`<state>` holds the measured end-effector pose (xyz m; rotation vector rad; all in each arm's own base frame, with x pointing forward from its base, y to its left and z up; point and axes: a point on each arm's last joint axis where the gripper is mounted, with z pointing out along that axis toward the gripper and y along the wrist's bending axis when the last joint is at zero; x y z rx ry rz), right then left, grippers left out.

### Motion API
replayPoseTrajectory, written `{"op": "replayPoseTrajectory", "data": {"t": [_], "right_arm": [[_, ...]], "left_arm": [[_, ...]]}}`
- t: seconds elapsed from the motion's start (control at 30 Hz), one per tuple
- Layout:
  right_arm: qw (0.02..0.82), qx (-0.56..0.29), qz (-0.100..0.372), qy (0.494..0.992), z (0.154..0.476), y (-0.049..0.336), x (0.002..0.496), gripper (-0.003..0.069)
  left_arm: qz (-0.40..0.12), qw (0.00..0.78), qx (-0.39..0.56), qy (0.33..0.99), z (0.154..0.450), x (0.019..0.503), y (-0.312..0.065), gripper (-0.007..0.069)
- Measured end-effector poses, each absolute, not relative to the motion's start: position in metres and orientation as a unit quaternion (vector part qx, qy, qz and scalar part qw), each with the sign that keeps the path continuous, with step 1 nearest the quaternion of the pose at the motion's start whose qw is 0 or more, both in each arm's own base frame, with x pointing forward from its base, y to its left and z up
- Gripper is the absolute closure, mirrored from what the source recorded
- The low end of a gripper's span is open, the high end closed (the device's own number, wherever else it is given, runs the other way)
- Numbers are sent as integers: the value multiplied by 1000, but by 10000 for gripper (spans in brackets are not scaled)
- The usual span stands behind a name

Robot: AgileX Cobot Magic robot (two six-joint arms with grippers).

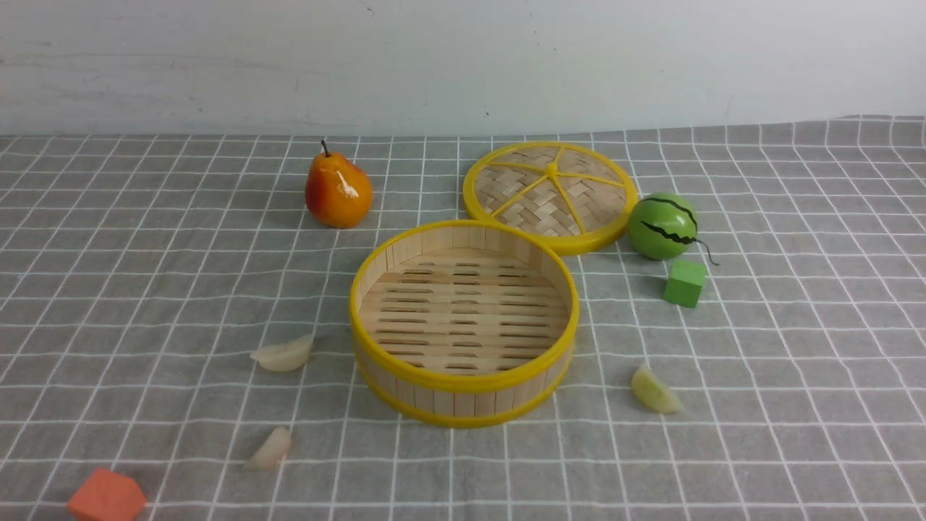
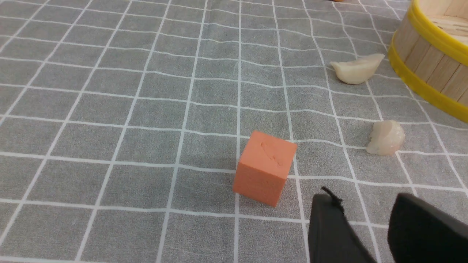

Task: Put the dumplings into the steamer on the table with the grey tablecloth.
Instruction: 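Reach for and grasp a dumpling on the table with the left gripper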

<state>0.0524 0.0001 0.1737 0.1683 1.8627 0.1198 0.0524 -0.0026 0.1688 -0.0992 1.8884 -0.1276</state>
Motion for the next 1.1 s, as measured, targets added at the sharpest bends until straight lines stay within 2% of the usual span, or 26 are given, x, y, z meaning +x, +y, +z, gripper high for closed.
{"op": "replayPoseTrajectory", "data": {"t": [0.57,1.1], "right_arm": [[592,72,51,801,174,0,52,419],[594,59,30,802,174,-2,52,419]], "left_arm": [[-55,584,-43,809,169,52,-3,387],[-55,584,-43,809,169,52,-3,387]]}}
